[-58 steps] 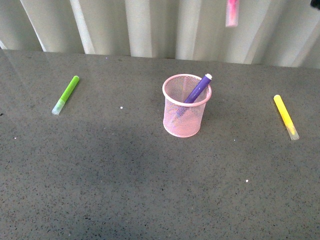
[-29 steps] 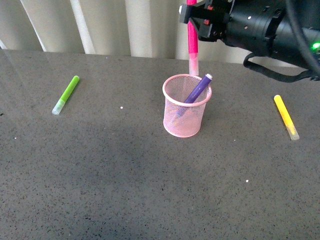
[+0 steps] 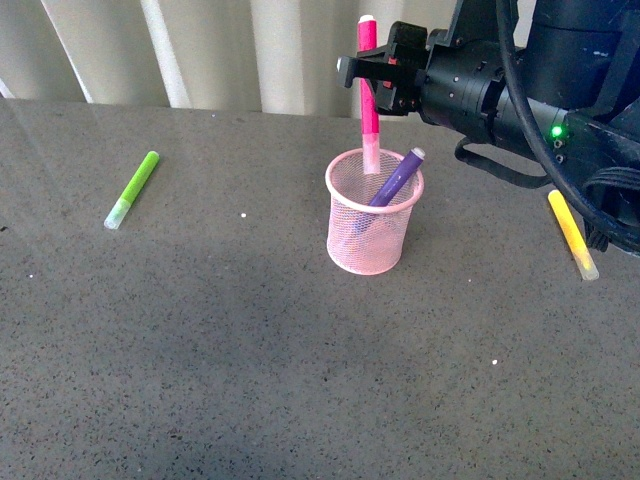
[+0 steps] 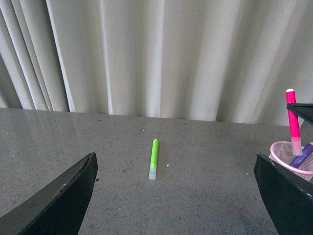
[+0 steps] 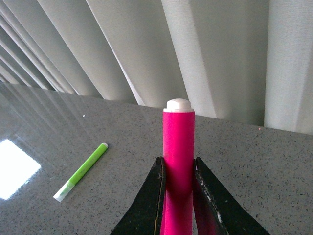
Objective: Insert purple and pink pens into pink cup
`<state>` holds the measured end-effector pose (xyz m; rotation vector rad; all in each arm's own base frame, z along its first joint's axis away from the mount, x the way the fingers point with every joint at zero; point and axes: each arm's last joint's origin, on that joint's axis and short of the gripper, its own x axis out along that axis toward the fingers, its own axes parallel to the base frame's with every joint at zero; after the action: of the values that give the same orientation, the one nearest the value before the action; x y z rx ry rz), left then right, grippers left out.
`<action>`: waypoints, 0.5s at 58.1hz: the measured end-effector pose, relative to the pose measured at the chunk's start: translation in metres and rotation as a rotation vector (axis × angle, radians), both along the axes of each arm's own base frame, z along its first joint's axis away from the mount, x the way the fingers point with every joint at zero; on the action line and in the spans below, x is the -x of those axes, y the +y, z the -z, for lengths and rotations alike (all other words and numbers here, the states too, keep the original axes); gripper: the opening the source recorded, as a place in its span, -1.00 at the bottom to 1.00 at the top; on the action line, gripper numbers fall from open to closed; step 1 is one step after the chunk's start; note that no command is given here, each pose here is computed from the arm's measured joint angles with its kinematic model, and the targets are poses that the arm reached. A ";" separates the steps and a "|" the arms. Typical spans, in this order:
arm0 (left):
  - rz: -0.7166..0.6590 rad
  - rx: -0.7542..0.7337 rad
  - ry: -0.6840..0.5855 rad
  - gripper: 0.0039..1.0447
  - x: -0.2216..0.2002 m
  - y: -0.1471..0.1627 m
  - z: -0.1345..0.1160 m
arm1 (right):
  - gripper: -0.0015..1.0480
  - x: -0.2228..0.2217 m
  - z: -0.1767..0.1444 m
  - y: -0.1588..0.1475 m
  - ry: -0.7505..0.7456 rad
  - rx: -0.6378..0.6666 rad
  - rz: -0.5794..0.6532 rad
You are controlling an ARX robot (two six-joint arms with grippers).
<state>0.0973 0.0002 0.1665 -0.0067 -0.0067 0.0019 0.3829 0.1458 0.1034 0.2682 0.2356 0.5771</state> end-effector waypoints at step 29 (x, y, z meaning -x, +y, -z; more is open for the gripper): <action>0.000 0.000 0.000 0.88 0.000 0.000 0.000 | 0.61 0.000 0.001 -0.003 -0.008 -0.001 0.012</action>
<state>0.0973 0.0002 0.1665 -0.0067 -0.0067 0.0019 0.3829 0.1427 0.1021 0.2679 0.2258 0.5660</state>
